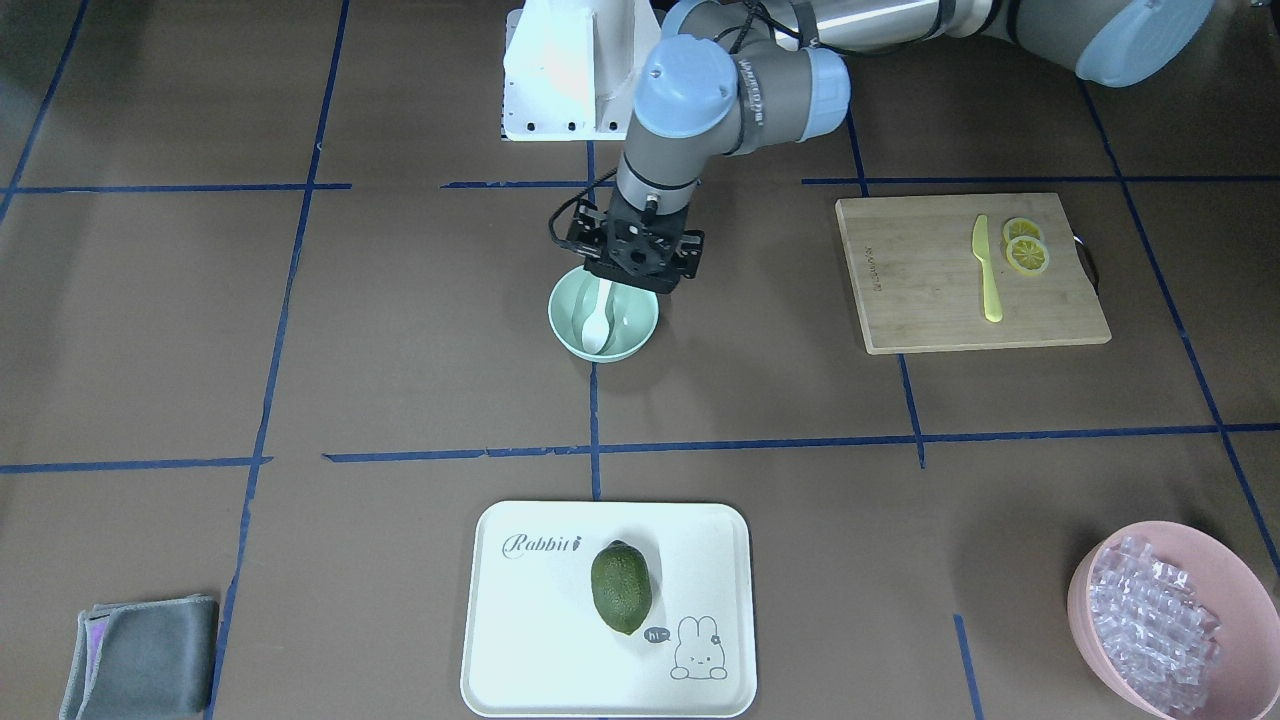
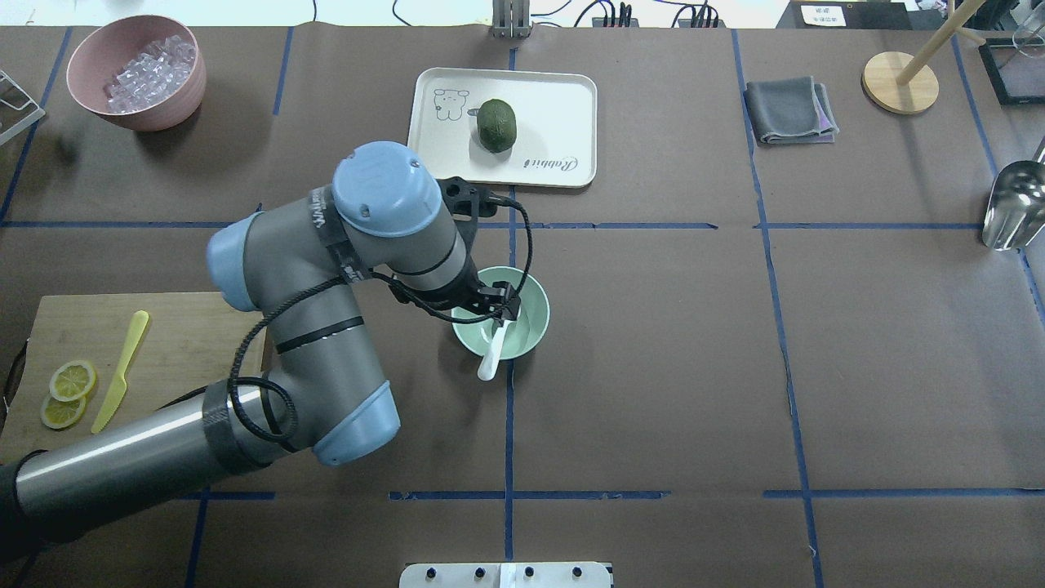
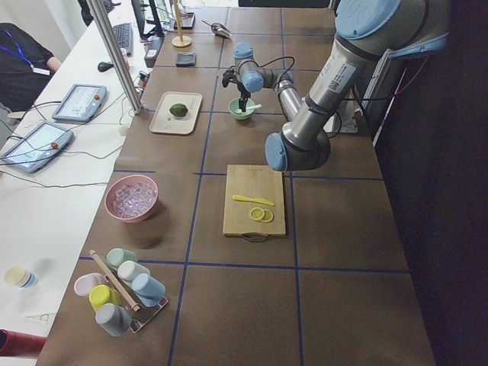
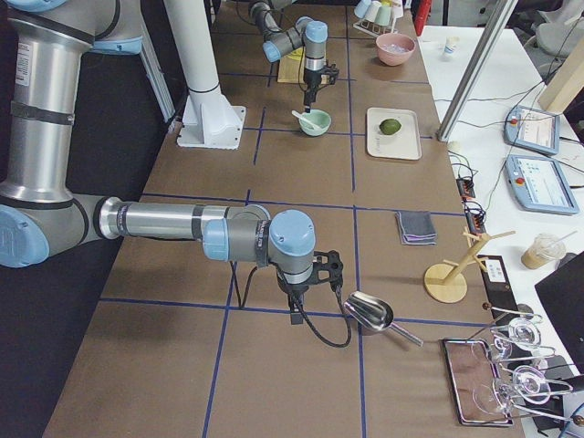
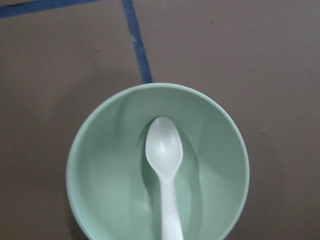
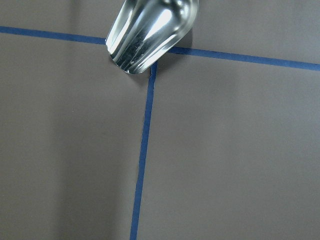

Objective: Place spoon in bowl

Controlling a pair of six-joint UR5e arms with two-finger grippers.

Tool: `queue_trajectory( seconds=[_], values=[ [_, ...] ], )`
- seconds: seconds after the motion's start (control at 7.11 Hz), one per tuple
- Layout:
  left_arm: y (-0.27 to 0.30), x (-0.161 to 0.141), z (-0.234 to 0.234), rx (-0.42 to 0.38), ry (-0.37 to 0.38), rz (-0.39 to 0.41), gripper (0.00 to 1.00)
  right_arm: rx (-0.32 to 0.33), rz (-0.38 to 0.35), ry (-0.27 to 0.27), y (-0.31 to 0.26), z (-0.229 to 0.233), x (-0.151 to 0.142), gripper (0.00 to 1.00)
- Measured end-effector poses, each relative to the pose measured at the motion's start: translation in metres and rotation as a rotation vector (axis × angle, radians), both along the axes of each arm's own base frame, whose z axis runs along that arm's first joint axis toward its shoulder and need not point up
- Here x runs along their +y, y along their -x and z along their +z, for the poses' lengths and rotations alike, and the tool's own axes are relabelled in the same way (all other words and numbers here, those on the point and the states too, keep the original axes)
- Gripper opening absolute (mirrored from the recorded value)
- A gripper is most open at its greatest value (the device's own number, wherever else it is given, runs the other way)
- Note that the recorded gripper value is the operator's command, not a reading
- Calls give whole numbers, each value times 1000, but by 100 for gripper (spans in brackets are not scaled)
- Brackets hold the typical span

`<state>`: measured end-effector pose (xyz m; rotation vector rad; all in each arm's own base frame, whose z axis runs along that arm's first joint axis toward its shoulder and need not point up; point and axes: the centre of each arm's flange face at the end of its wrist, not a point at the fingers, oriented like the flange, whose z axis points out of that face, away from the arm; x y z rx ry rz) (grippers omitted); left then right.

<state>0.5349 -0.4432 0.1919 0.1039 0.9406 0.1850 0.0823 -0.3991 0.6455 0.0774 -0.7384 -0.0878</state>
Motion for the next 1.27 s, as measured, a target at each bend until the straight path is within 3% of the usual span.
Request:
queue_trajectory(
  seconds=[0.28,0.56,0.84,0.98,1.27],
  values=[
    [87,-35,56,-34,-58,20,100,1,0,2,0,1,1,100],
    [200,-84,127,-71,-139,86,100,1,0,7,0,4,1,100],
    [330,-113,216,-90,-187,124,100,1,0,14,0,8,2,100],
    [390,-111,262,-94,-200,136,100,1,-1,18,0,11,2,100],
    [472,-79,343,-103,-125,95,100,0,-1,22,0,13,3,100]
  ],
)
